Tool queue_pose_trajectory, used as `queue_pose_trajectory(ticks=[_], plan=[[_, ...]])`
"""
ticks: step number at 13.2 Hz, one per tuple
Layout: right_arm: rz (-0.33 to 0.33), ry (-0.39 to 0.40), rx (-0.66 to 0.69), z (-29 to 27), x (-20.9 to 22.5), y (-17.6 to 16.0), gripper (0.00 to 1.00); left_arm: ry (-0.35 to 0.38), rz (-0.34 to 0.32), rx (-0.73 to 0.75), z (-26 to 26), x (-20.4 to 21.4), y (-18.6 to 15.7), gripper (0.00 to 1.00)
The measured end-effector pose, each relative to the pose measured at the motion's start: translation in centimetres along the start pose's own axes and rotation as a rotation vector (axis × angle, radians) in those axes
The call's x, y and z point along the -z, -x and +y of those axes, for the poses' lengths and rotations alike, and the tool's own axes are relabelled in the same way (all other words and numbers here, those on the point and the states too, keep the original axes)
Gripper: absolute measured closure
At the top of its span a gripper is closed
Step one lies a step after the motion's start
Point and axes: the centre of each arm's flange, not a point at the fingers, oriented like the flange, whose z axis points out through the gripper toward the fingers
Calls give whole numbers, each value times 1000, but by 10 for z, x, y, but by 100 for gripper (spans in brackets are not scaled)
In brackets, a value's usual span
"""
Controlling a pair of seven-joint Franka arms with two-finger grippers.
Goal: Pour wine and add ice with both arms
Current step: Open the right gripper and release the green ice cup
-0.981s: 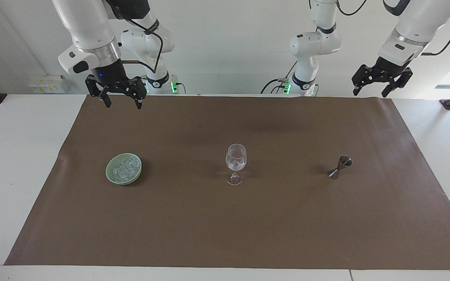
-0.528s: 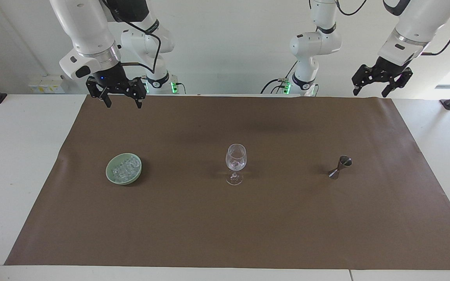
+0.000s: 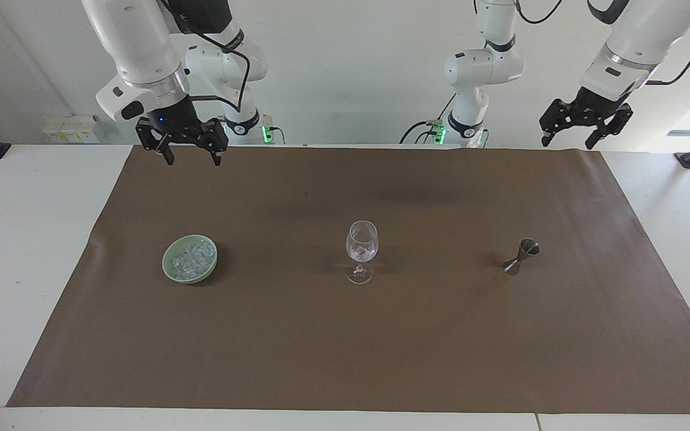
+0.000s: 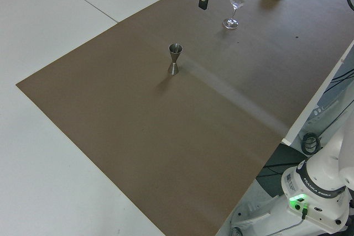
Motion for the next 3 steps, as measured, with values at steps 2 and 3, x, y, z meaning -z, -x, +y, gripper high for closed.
queue_pose_trajectory(ticks=[2, 3], plan=[[13, -2, 0, 0, 1, -1, 0, 0, 0, 0, 0, 0, 0, 0], [27, -4, 0, 0, 2, -3, 0, 0, 0, 0, 0, 0, 0, 0]])
